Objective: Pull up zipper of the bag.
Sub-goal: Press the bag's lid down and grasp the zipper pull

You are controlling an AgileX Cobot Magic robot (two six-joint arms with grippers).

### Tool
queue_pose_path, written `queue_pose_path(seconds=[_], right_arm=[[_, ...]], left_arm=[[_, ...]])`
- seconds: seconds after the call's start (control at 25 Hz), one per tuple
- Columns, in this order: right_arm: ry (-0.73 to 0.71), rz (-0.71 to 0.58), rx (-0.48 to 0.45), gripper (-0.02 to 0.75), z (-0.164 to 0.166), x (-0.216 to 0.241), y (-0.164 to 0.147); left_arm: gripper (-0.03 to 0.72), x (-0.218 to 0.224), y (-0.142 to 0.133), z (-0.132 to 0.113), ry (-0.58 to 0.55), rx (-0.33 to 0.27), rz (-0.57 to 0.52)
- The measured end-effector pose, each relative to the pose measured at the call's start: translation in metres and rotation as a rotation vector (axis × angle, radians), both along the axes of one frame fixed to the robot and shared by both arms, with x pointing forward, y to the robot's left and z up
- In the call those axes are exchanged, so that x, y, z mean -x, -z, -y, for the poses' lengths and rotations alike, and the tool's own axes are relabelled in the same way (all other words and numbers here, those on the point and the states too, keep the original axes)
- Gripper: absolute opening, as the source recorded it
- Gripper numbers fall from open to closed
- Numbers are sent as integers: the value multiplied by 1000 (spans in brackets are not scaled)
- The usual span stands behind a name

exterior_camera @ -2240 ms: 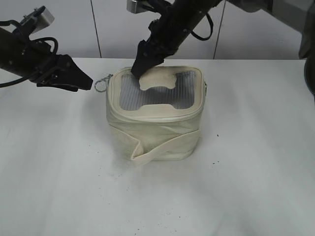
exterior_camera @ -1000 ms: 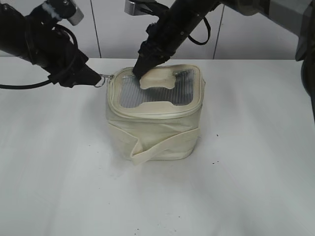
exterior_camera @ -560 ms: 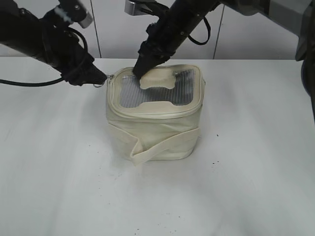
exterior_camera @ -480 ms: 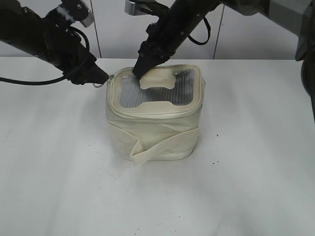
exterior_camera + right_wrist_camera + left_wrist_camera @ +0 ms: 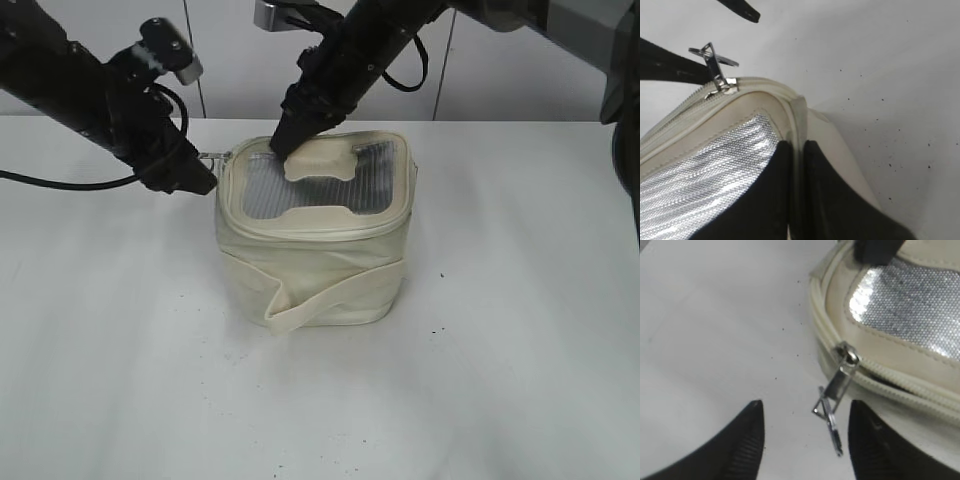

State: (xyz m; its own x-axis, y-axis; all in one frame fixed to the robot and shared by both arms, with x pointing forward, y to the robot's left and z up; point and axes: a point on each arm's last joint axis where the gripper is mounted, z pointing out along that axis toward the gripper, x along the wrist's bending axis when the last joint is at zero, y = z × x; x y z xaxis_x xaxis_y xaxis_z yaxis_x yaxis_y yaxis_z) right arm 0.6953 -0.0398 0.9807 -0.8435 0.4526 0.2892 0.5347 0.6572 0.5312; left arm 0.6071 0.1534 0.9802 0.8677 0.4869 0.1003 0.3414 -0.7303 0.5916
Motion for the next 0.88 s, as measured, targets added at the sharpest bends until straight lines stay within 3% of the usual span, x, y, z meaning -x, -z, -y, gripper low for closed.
queue_pose_path(seconds=[0.16, 0.32, 0.48, 0.68, 0.88], right_arm=[[0, 0, 0, 29, 0, 0, 0], [0, 0, 0, 29, 0, 0, 0], [2, 1, 0, 29, 0, 0, 0], [15, 21, 11, 28, -1, -3, -4], [29, 16, 11, 27, -3, -3, -4]], left_arm=[[226, -1, 0, 0, -10, 7, 4], [13, 5, 1, 2, 18, 23, -60], [-3, 9, 0, 3, -11, 47, -122], [-3, 19, -26, 1, -63, 86, -139], [-3, 29, -33, -4, -98, 61, -208]])
